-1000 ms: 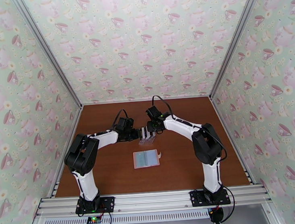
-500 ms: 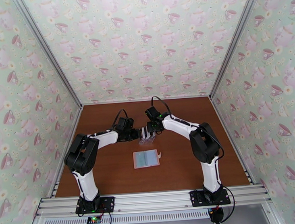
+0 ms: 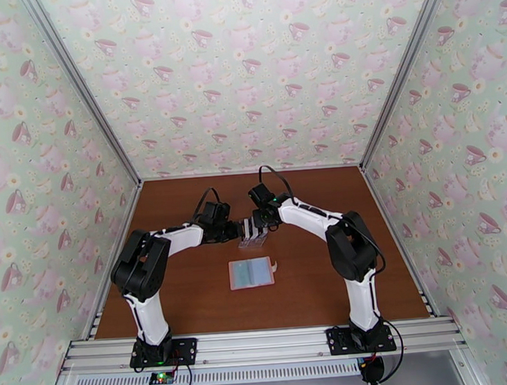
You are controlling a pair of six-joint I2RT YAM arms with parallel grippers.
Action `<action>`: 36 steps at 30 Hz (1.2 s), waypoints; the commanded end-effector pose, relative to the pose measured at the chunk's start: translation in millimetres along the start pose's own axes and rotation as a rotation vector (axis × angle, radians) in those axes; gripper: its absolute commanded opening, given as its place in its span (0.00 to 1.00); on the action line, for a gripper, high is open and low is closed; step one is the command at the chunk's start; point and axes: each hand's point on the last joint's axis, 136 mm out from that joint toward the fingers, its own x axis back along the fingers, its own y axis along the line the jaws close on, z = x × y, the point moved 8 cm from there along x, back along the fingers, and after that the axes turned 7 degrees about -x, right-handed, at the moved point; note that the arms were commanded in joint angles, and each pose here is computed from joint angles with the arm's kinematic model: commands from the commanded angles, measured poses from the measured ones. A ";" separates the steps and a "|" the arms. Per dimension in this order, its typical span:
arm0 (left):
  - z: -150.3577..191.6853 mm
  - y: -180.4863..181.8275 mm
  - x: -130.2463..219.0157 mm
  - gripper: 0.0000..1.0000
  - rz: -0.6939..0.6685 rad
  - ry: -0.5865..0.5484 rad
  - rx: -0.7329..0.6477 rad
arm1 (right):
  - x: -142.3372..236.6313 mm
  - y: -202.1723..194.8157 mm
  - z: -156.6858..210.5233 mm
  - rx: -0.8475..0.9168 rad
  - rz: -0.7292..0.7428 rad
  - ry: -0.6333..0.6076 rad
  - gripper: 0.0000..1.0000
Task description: Put the credit cards into the card holder
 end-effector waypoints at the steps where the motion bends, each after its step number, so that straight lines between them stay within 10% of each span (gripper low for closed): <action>1: 4.9 7.1 -7.3 0.36 -0.031 0.039 0.017 | 22.7 -11.0 -9.2 0.013 0.067 -0.040 0.42; 36: 4.7 9.5 -6.8 0.37 -0.032 0.040 0.026 | 26.1 -1.0 -10.1 0.030 0.044 -0.021 0.21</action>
